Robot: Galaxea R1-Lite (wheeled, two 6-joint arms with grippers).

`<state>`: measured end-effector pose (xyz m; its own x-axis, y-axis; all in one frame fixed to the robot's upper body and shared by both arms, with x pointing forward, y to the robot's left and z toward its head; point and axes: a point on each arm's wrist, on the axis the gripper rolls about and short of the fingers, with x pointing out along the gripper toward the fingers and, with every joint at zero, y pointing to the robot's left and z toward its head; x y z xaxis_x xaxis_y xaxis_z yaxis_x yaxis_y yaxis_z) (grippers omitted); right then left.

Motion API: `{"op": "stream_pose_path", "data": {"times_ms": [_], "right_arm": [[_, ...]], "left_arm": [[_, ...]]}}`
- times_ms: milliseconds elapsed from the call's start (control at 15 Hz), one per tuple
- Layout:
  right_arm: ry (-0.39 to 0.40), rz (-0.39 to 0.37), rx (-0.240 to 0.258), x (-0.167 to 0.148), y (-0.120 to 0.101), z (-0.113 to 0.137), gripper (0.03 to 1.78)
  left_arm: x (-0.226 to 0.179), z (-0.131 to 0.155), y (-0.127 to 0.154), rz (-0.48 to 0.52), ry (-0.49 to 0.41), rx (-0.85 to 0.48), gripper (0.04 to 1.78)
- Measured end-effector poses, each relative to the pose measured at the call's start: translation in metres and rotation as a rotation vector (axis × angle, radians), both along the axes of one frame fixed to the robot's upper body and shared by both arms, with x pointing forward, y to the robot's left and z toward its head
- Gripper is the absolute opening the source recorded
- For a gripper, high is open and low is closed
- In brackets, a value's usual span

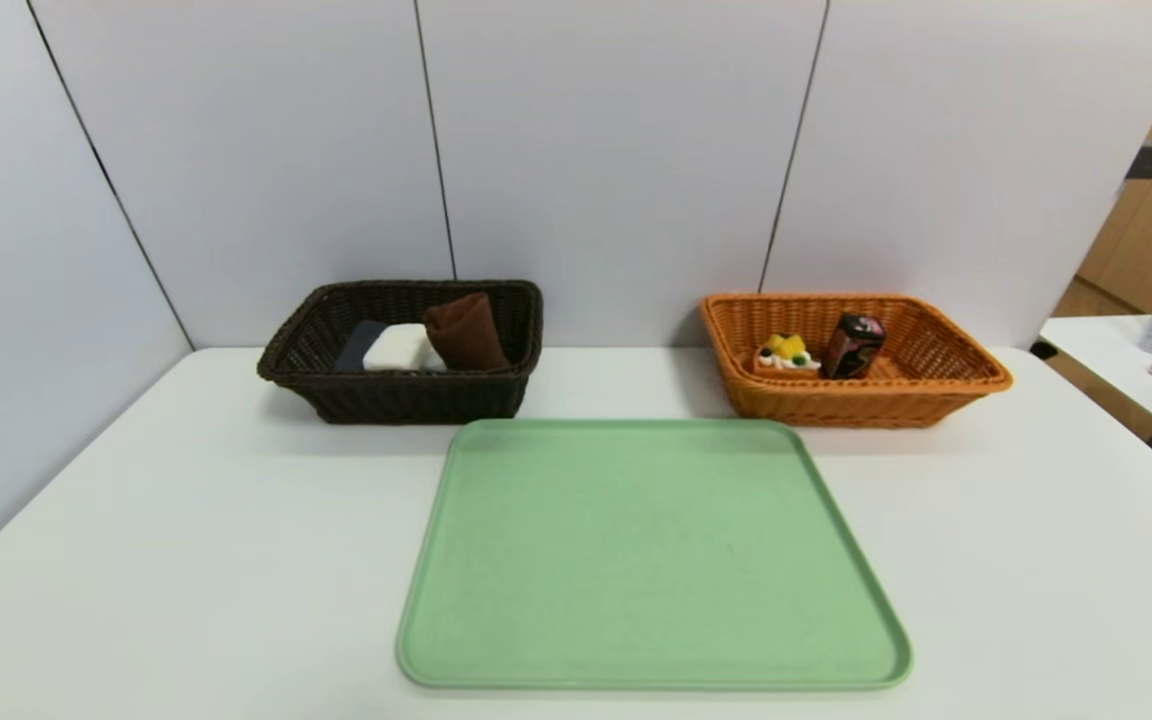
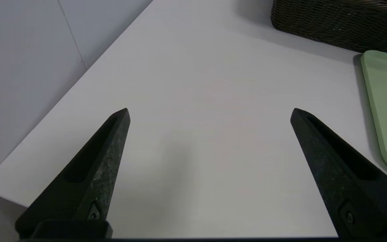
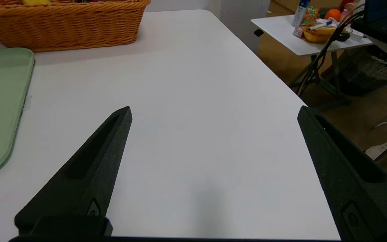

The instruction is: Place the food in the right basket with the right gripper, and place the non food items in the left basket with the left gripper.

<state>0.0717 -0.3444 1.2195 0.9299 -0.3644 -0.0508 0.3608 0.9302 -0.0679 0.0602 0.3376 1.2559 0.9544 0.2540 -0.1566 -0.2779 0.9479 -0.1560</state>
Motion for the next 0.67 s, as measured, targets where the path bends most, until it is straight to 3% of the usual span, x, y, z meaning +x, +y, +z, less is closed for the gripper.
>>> {"op": "stream_pose_path", "data": {"times_ms": [200,333,533,667], "right_arm": [[-0.053,0.043,-0.063,-0.01,0.001,-0.006,1.7],[-0.108,0.132,-0.125,-0.01,0.003,-0.008,1.7],[-0.203,0.285,-0.16,-0.005,0.006,-0.015,1.7],[-0.141,0.359,-0.15,-0.004,0.008,-0.025,1.7]], "left_arm": [[-0.011,-0.005,-0.002,-0.126,-0.066,0.033,1.69],[-0.018,-0.012,-0.003,-0.188,-0.117,0.096,1.69],[-0.011,-0.025,-0.003,-0.201,-0.215,0.176,1.69],[0.0,-0.041,-0.003,-0.204,-0.252,0.248,1.69]]}}
